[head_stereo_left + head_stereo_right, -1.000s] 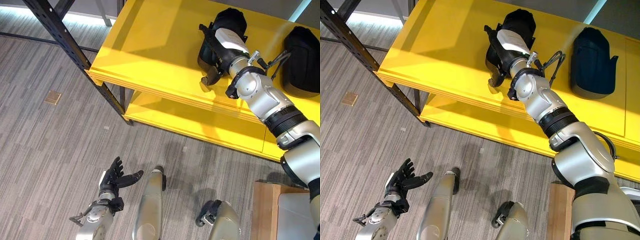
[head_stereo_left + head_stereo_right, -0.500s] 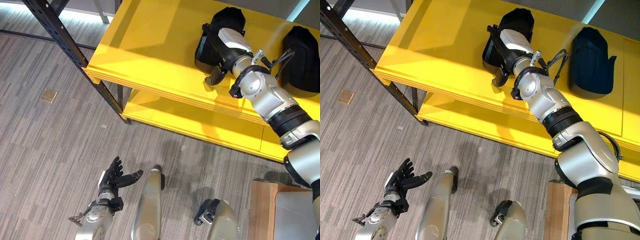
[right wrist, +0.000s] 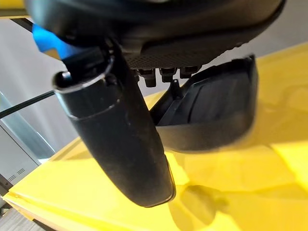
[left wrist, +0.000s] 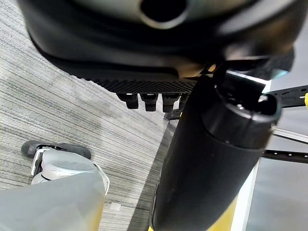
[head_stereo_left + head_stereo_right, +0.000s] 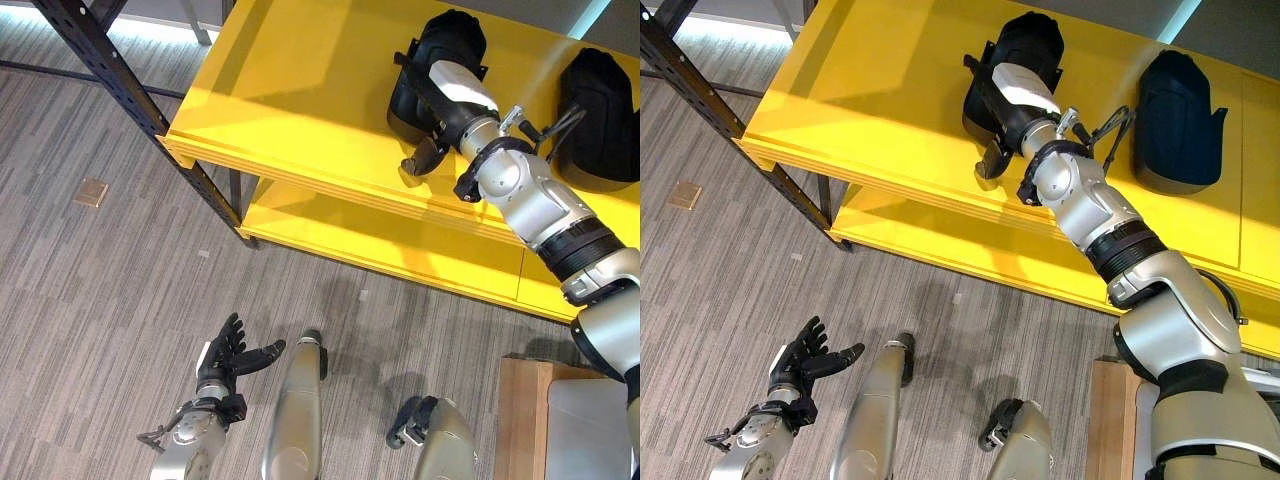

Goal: Move parts from the plastic box to the shelf.

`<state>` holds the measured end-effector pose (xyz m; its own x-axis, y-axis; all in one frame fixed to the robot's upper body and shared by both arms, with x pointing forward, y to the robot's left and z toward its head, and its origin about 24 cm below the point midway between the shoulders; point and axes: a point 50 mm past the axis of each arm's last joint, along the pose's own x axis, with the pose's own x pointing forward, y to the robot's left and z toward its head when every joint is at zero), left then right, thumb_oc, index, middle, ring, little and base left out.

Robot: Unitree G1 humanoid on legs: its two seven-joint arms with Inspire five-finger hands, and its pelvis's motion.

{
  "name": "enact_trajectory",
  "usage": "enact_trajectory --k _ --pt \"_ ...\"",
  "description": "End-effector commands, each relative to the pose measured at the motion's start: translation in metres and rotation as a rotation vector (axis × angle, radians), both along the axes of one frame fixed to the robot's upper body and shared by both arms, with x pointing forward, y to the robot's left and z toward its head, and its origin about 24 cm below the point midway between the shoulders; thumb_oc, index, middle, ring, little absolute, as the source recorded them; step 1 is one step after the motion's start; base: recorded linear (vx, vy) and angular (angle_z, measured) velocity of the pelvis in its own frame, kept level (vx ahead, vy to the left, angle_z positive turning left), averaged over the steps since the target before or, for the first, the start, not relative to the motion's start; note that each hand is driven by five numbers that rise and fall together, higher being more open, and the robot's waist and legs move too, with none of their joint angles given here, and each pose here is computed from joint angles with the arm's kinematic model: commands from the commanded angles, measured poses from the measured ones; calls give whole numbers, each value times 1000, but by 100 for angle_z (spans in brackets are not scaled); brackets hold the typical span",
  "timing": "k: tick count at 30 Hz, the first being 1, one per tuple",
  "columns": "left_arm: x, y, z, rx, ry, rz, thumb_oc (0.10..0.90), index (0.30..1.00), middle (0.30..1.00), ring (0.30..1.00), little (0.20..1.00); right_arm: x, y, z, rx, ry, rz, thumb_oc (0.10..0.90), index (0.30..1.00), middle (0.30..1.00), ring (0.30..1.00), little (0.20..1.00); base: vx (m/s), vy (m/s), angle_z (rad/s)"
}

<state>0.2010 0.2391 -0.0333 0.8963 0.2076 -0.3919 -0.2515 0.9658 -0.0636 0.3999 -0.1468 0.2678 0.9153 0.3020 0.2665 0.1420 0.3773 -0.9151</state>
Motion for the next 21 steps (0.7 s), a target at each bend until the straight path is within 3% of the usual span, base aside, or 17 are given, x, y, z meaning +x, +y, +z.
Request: enact_trajectory --k 1,21 --pt "9 11 21 35 -115 13 900 1000 1000 1000 1000 -16 -8 57 102 -200 48 900 1000 1000 1000 1000 -6 -14 -3" --pt "6 10 19 33 -106 18 900 1000 1000 1000 1000 -11 -30 19 190 -111 -16 900 1000 1000 1000 1000 -1 -1 -1"
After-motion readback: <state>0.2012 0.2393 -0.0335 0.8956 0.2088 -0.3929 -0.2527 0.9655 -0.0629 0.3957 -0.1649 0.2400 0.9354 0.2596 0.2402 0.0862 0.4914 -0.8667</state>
